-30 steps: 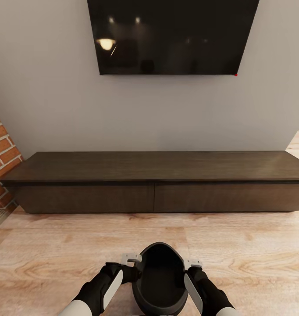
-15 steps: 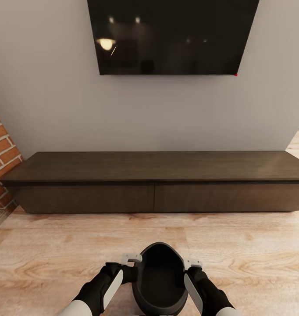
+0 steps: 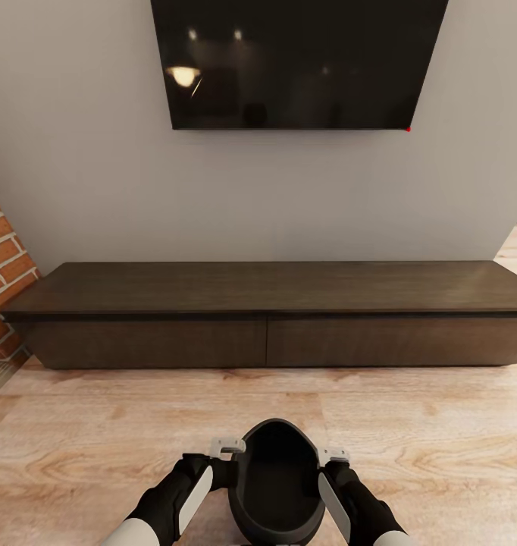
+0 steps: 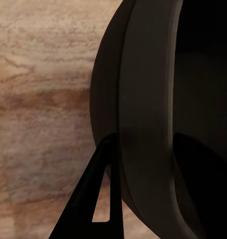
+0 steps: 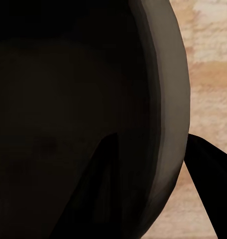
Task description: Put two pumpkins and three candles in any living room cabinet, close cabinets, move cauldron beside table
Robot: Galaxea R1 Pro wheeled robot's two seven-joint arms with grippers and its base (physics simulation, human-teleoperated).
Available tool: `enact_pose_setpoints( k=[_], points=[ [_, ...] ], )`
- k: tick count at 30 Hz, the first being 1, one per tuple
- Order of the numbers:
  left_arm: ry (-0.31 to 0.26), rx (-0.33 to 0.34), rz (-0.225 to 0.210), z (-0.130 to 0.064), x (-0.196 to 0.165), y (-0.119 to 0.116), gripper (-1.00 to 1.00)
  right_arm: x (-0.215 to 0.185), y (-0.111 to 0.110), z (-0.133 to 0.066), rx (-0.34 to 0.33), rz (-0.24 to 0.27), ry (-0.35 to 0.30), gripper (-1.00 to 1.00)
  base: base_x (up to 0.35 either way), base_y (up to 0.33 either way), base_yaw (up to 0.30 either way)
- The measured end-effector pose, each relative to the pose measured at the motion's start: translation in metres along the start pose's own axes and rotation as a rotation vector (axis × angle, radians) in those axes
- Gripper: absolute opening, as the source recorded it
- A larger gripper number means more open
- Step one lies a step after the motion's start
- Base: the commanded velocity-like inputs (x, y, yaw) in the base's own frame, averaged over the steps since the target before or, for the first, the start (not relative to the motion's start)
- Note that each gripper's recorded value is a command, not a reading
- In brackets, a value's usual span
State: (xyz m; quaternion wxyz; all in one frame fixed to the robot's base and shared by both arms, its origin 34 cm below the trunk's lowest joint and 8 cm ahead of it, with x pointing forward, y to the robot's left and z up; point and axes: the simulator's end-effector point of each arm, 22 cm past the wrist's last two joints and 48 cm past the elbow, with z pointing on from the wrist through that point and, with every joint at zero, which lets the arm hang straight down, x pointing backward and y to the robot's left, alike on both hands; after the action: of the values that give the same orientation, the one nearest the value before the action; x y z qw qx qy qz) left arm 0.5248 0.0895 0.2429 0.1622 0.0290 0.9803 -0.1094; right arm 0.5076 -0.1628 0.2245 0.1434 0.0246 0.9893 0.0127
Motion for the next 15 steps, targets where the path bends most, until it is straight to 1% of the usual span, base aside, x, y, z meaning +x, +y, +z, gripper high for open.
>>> enact_pose_setpoints(
  k=[15],
  points=[
    [0.000,0.000,0.000,0.0000,0.0000,0.0001,-1.00,0.0000,0.0000,0.0000,0.000,0.000,0.000,-1.00,0.000,0.000,0.000]
  ],
)
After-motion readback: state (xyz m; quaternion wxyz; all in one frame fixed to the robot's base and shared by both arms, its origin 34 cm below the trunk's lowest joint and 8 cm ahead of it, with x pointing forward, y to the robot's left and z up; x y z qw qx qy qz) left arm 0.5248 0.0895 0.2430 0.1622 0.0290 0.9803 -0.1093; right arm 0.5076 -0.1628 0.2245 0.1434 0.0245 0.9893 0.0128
